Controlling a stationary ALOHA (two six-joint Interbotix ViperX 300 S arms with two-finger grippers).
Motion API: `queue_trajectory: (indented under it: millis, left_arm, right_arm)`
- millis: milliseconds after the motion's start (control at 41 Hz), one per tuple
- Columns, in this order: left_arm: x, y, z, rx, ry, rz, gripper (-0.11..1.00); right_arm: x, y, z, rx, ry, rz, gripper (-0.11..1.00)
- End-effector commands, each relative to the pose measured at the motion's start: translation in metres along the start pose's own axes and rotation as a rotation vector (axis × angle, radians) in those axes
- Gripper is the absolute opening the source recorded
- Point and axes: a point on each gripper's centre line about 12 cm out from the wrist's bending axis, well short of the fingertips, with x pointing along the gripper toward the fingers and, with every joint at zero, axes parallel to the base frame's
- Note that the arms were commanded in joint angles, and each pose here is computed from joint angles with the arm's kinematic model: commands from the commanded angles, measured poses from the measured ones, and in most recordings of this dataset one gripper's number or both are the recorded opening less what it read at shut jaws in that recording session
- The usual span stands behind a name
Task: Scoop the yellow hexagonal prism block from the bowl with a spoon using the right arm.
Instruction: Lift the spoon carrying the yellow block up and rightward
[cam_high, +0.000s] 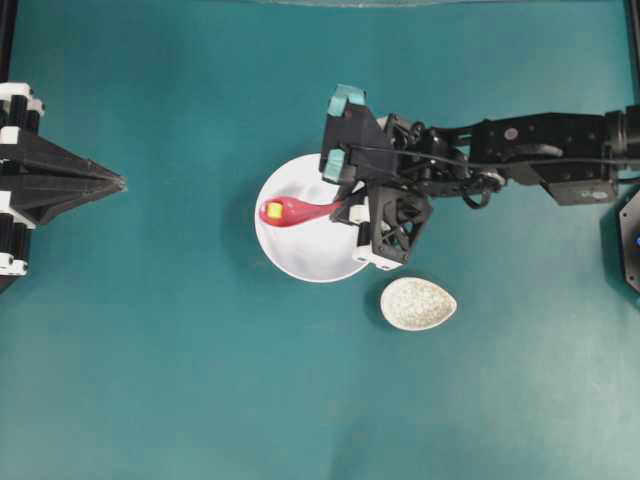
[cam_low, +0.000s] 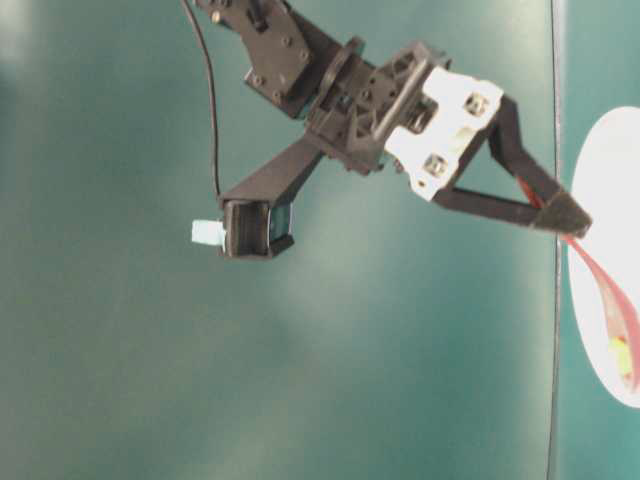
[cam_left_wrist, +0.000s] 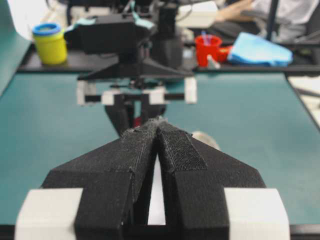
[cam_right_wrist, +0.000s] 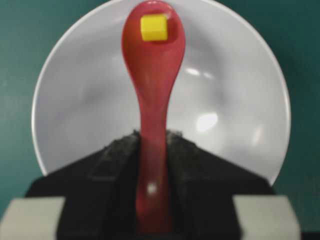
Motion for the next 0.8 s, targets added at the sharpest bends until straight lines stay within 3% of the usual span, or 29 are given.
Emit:
queue_trajectory:
  millis: [0,780]
  left_arm:
    - [0.003,0.000,0.012,0.003,-0.032,-0.002,0.03]
    - [0.003,0.000,0.011,0.004,-0.029,-0.002,0.03]
  right_arm:
    - [-0.016,0.004,0.010,0.003,-0.066,0.011,0.21]
    - [-0.046,0.000,-0.023,0.033,-0.123,0.010,0.21]
